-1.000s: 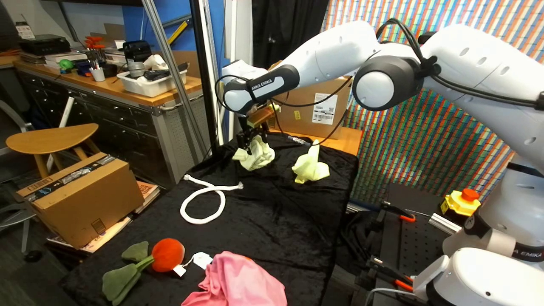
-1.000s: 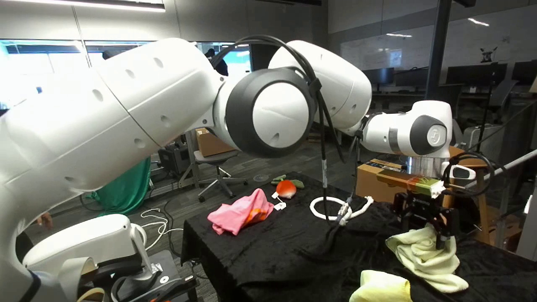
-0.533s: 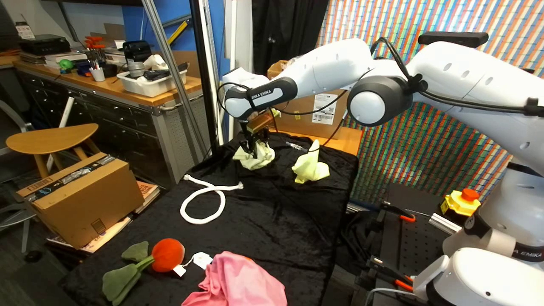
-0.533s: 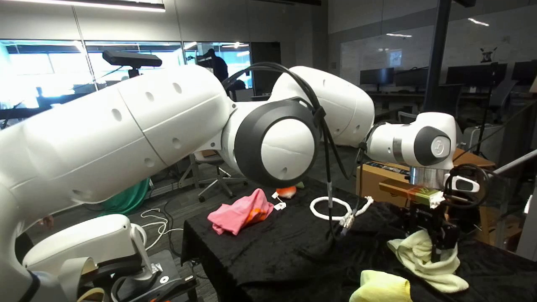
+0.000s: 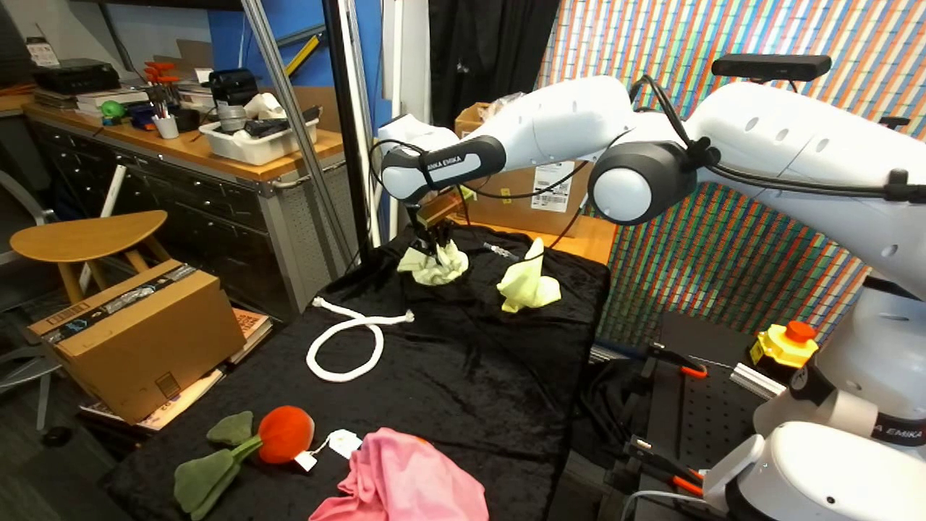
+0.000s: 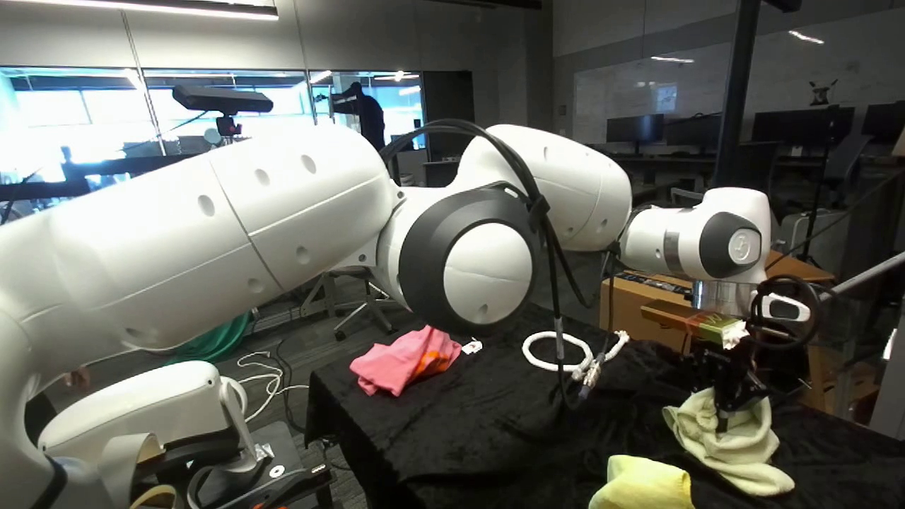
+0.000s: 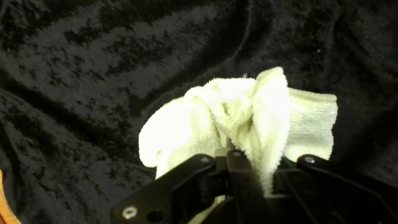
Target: Gather all the objects on the table and put them in one place
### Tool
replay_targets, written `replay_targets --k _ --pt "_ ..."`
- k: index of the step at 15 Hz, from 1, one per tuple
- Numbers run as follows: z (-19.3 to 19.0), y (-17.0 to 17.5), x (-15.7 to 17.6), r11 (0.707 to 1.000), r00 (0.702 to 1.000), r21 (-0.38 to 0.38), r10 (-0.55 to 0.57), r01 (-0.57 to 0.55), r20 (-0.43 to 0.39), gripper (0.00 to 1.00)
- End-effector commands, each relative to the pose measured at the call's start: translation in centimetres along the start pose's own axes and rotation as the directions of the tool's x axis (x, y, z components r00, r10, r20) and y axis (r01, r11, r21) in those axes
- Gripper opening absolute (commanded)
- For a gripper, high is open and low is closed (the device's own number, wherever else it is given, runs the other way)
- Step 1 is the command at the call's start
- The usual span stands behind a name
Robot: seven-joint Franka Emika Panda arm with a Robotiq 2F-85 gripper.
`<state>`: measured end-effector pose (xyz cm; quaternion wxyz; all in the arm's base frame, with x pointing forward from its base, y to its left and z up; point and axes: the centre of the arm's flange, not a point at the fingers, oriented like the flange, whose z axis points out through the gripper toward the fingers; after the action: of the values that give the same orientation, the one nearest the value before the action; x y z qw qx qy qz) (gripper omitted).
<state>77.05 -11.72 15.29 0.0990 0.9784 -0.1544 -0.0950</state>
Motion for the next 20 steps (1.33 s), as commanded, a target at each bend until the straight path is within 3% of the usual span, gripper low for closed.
replay_targets --k 1,4,10,20 --pt "-4.4 -0.9 -1.0 0.995 0.997 0.051 -0.082 0.083 -0.014 0.08" --pt "-8.3 -1.0 -4.3 0.985 0.987 0.079 -0.148 0.153 -0.059 0.09" --pt "-14.4 0.6 -8.5 0.975 0.978 0.118 -0.174 0.188 -0.117 0.08" --pt "-17.6 3.4 -14.6 0.96 0.976 0.178 -0.213 0.217 -0.039 0.08"
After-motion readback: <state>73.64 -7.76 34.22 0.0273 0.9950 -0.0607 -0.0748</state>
